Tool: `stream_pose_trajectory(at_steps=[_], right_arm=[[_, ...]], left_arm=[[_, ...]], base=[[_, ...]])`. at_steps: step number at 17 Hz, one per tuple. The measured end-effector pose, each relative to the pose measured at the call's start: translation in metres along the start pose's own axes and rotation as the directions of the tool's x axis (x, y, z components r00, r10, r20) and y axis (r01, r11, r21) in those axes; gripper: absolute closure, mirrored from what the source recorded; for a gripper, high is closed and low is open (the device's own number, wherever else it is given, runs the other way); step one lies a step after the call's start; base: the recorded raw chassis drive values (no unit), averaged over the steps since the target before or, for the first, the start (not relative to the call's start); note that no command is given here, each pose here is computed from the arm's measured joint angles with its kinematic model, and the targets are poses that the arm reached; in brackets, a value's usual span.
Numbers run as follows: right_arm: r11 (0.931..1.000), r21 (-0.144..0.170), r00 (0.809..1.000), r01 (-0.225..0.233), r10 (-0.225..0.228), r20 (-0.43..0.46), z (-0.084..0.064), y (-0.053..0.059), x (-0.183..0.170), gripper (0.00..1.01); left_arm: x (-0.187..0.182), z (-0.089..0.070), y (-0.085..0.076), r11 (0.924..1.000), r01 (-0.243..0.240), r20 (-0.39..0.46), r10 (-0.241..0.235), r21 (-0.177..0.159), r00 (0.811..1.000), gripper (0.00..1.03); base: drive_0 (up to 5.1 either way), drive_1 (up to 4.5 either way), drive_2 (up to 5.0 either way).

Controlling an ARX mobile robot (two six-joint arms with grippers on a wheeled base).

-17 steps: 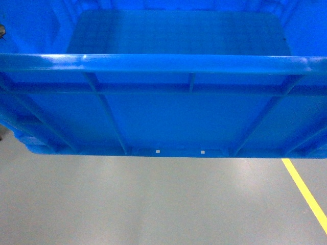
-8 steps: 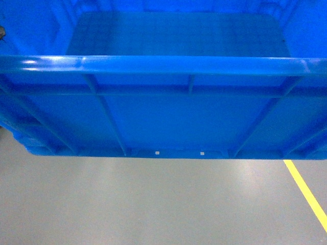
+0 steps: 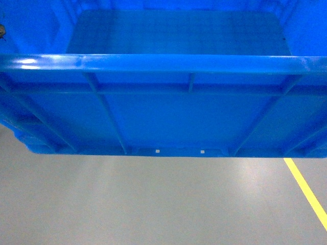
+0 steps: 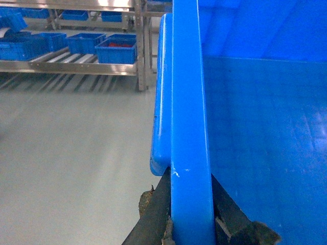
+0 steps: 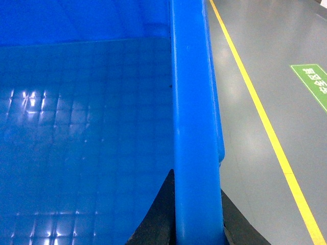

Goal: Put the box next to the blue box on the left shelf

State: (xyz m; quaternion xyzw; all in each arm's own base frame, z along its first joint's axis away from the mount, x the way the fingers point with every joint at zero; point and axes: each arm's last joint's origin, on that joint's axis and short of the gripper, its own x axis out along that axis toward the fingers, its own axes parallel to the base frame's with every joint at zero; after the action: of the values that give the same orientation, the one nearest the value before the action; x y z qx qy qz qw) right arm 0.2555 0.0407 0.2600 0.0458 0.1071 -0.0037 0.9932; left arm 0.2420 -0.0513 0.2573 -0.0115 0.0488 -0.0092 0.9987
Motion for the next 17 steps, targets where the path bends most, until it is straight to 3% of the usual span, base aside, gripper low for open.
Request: stream_pose_trajectory(at_steps=[17], right_arm=[[1.0, 0.0, 1.0, 0.001, -0.001, -0.001, -0.0001, 0.0, 0.0, 0.93]], left_arm=[[0.0, -0.0002, -0.0001, 1.0, 0.001, -0.001, -0.001, 0.0, 1.0, 0.94]], base=[[0.0, 4.24, -4.2]])
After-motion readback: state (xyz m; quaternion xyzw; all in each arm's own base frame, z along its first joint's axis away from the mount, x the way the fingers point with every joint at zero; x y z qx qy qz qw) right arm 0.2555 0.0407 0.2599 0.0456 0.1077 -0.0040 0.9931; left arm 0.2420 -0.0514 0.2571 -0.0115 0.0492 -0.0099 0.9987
